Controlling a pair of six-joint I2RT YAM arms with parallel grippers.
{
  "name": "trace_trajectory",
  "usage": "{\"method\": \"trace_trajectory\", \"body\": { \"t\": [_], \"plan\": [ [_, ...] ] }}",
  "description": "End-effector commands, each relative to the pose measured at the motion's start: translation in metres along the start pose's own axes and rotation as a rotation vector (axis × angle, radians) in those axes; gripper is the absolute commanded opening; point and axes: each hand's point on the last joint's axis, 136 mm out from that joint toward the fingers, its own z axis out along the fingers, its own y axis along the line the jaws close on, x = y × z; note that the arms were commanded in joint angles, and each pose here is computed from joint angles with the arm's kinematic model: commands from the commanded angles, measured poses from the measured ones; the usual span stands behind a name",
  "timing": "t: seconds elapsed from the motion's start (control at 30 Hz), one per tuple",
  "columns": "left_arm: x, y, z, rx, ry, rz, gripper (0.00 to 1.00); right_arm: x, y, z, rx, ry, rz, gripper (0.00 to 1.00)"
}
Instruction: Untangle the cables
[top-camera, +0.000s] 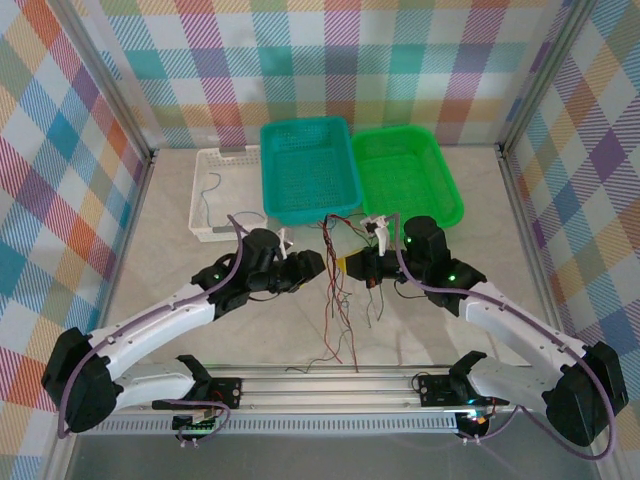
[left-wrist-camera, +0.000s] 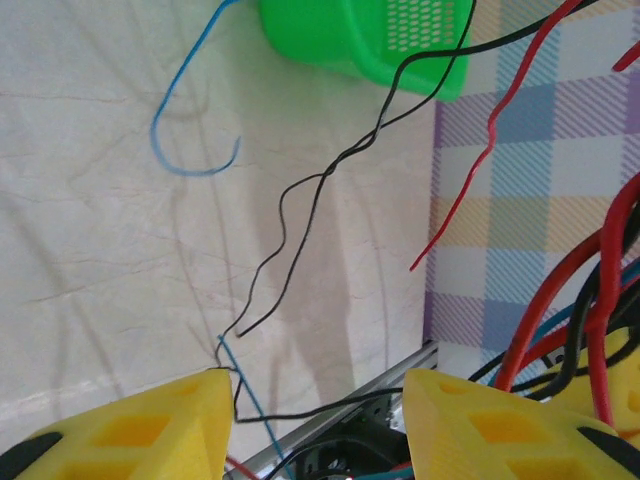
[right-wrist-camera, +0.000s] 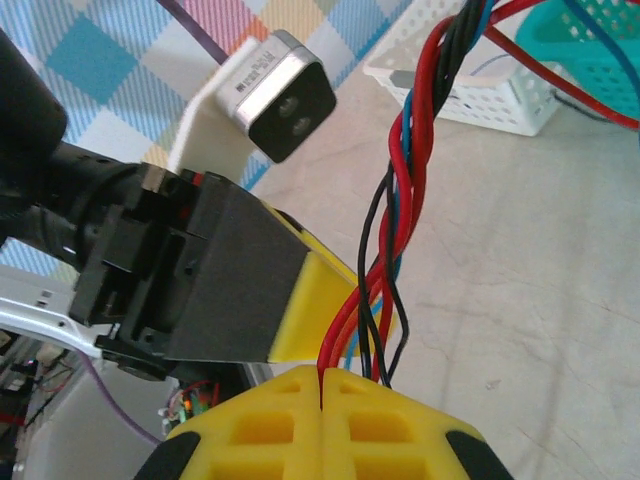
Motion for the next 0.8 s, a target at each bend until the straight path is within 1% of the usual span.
{"method": "trace_trajectory", "body": {
  "t": [0.0, 0.17, 0.23, 0.37, 0.53, 0.77],
  "plan": [
    [-0.008, -0.042, -0.009, 0.190, -0.055, 0.038, 0.48, -0.018, 0.020, -0.001, -0.077, -0.034, -0.021, 0.00],
    [-0.006, -0.056, -0.025, 0.288, -0.095, 0.080, 0.46, -0.018, 0.015, -0.001, -0.049, -0.043, -0.014, 0.00],
    [-0.006, -0.055, -0.035, 0.314, -0.127, 0.097, 0.41, -0.019, 0.014, -0.002, -0.035, -0.049, -0.014, 0.00],
    [-0.005, -0.046, -0.046, 0.335, -0.176, 0.101, 0.40, -0.021, 0.017, -0.002, -0.050, -0.051, -0.013, 0.00],
    [-0.001, -0.043, -0.037, 0.341, -0.159, 0.094, 0.41, -0.023, 0.023, 0.000, -0.095, -0.046, 0.005, 0.00],
    [0.007, -0.056, -0.023, 0.362, -0.127, 0.137, 0.41, -0.024, 0.026, 0.002, -0.114, -0.041, 0.021, 0.00]
  ]
}}
